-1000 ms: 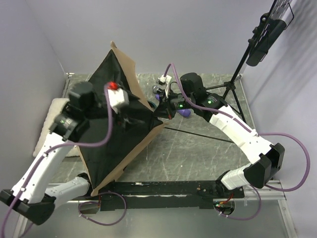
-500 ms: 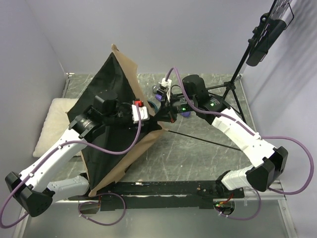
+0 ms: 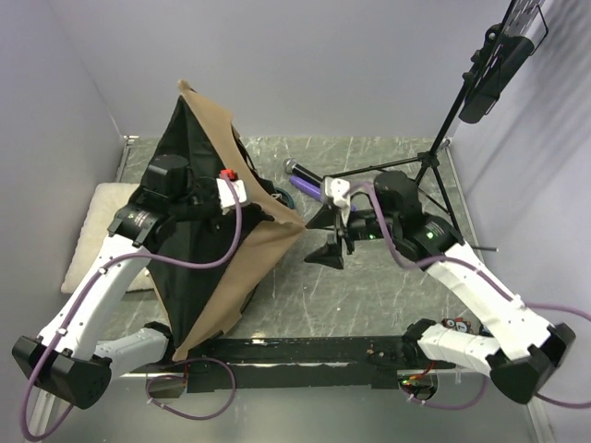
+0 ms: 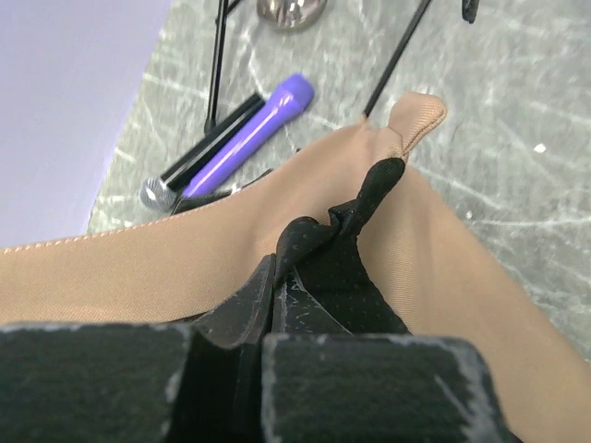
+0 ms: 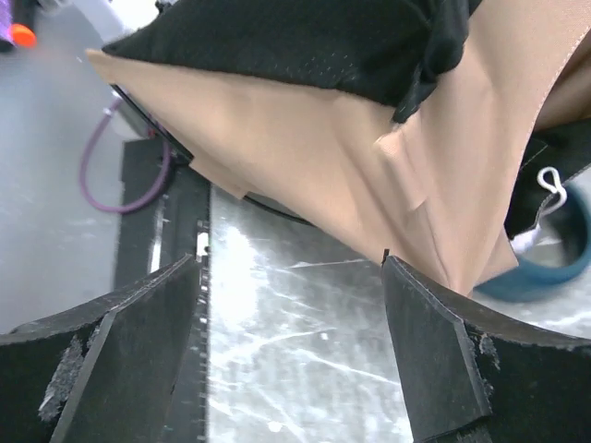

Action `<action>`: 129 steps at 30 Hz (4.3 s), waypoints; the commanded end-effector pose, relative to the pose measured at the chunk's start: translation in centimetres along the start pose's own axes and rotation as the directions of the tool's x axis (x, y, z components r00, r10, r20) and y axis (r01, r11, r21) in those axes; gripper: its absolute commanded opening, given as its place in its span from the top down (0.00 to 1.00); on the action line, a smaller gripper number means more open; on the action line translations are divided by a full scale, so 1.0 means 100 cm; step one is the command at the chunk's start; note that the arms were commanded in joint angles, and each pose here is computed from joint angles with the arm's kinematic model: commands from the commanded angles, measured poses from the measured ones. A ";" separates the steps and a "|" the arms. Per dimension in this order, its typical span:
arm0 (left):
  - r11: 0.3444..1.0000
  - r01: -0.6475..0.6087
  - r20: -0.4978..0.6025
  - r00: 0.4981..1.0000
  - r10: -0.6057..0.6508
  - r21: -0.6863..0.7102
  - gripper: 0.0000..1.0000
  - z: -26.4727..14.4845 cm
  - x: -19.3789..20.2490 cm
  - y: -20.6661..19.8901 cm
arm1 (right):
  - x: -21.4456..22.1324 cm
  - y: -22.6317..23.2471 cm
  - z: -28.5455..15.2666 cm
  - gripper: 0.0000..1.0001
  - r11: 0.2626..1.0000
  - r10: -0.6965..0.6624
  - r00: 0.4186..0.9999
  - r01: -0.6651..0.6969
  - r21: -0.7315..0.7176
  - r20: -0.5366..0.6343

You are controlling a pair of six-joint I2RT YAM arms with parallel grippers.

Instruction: Set up the pet tent

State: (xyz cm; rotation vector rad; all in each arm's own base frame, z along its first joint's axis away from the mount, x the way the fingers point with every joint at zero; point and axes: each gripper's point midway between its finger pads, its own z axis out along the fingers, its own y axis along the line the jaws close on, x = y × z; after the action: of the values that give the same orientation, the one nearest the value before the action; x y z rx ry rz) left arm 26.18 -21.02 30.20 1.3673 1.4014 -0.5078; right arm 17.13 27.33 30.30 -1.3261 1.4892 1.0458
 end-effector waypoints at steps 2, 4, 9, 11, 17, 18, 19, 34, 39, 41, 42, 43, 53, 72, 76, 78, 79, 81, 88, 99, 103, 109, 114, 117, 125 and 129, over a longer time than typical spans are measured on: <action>0.996 -0.049 0.170 0.985 0.036 0.078 0.99 -0.014 -0.041 -0.013 | 0.002 -0.023 0.006 0.14 0.983 -0.175 0.984 0.173 0.068 0.026; 0.994 -0.067 0.203 0.978 0.049 0.084 0.99 -0.016 -0.047 -0.017 | 0.001 -0.034 0.012 0.15 0.977 -0.197 0.980 0.194 0.094 0.029; 0.993 -0.052 0.208 0.978 0.030 0.102 0.99 -0.019 -0.052 -0.020 | 0.005 -0.060 0.026 0.18 0.957 -0.235 0.972 0.232 0.174 -0.003; 0.993 -0.052 0.210 0.977 0.029 0.104 0.99 -0.020 -0.054 -0.021 | 0.010 -0.065 0.030 0.19 0.953 -0.238 0.971 0.237 0.191 -0.015; 0.992 -0.042 0.227 0.974 0.014 0.120 0.99 -0.022 -0.058 -0.023 | 0.018 -0.061 0.045 0.29 0.951 -0.272 0.962 0.270 0.149 -0.009; 0.992 -0.040 0.230 0.973 0.011 0.122 0.99 -0.022 -0.058 -0.023 | 0.019 -0.060 0.047 0.35 0.952 -0.276 0.961 0.274 0.136 -0.005; 0.991 -0.041 0.232 0.973 0.011 0.125 0.99 -0.022 -0.059 -0.023 | 0.021 -0.059 0.049 0.41 0.953 -0.278 0.960 0.276 0.127 0.000; 0.987 -0.095 0.251 0.966 0.061 0.127 0.10 -0.027 -0.080 -0.035 | 0.000 -0.041 0.050 1.00 0.960 -0.278 0.958 0.276 0.042 0.066; 0.970 -0.100 0.228 0.972 0.049 0.219 0.17 -0.003 -0.079 -0.066 | -0.005 -0.036 0.051 1.00 0.964 -0.267 0.961 0.267 0.012 0.076; 0.974 -0.083 0.213 0.976 0.037 0.213 0.21 0.006 -0.073 -0.064 | -0.009 -0.035 0.050 1.00 0.963 -0.268 0.960 0.268 0.007 0.083; 0.974 -0.084 0.202 0.978 0.041 0.209 0.25 0.010 -0.070 -0.063 | -0.012 -0.034 0.048 1.00 0.964 -0.266 0.960 0.267 0.006 0.088; 0.975 -0.082 0.186 0.982 0.043 0.207 0.27 0.012 -0.065 -0.061 | -0.013 -0.033 0.048 1.00 0.964 -0.266 0.960 0.267 0.000 0.091; 0.982 -0.083 0.137 0.989 0.060 0.172 0.44 0.028 -0.047 -0.054 | -0.030 -0.018 0.045 1.00 0.963 -0.258 0.958 0.266 -0.043 0.126; 0.944 0.282 0.190 0.931 -0.312 0.171 0.99 0.007 -0.047 -0.034 | -0.171 0.010 -0.011 0.24 0.950 -0.311 0.884 0.294 0.101 0.350; 0.907 0.361 0.199 0.893 -0.403 0.215 0.99 0.001 -0.045 -0.024 | -0.211 0.018 -0.041 0.23 0.926 -0.376 0.832 0.321 0.198 0.409; 0.897 0.392 0.206 0.879 -0.430 0.204 0.99 -0.003 -0.041 -0.016 | -0.224 0.020 -0.058 0.21 0.909 -0.410 0.804 0.319 0.269 0.431; 0.891 0.411 0.206 0.871 -0.446 0.193 0.99 -0.005 -0.037 -0.011 | -0.229 0.022 -0.067 0.20 0.900 -0.424 0.790 0.317 0.298 0.442; 0.884 0.429 0.209 0.862 -0.462 0.184 0.99 -0.009 -0.031 -0.003 | -0.236 0.029 -0.082 0.18 0.881 -0.460 0.768 0.332 0.336 0.446; 0.833 0.525 0.238 0.798 -0.553 0.177 0.99 -0.021 -0.024 0.031 | -0.233 0.051 -0.109 0.19 0.858 -0.501 0.742 0.360 0.366 0.444; 0.809 0.542 0.244 0.773 -0.586 0.226 0.99 -0.021 -0.032 0.039 | -0.228 0.086 -0.078 0.33 0.856 -0.509 0.737 0.485 0.178 0.445; 0.789 0.571 0.258 0.746 -0.614 0.225 0.99 -0.030 -0.033 0.047 | -0.185 0.095 -0.073 0.54 0.890 -0.446 0.789 0.443 0.112 0.422; 0.772 0.572 0.260 0.729 -0.634 0.279 0.99 -0.045 -0.041 0.057 | -0.091 0.076 -0.049 0.65 0.936 -0.353 0.896 0.337 0.105 0.270; 0.775 0.541 0.254 0.739 -0.624 0.327 0.99 -0.053 -0.054 0.050 | -0.113 0.025 -0.073 0.61 0.896 -0.340 0.877 0.193 0.400 0.339; 0.766 0.534 0.244 0.738 -0.629 0.357 0.99 -0.056 -0.057 0.044 | -0.165 0.003 -0.115 0.59 0.817 -0.404 0.801 0.100 0.567 0.441; 0.760 0.525 0.238 0.739 -0.631 0.383 0.99 -0.058 -0.062 0.045 | -0.248 0.027 -0.183 0.48 0.737 -0.583 0.597 0.103 0.668 0.551; 0.766 0.516 0.244 0.743 -0.623 0.382 0.99 -0.058 -0.063 0.045 | -0.269 0.033 -0.196 0.50 0.700 -0.646 0.533 0.126 0.703 0.547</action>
State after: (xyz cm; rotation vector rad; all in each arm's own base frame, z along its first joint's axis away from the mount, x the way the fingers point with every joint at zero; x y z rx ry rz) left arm 27.47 -17.70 37.22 0.8741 1.5439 -1.3825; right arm 15.97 17.83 56.90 -0.6215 0.8161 0.6200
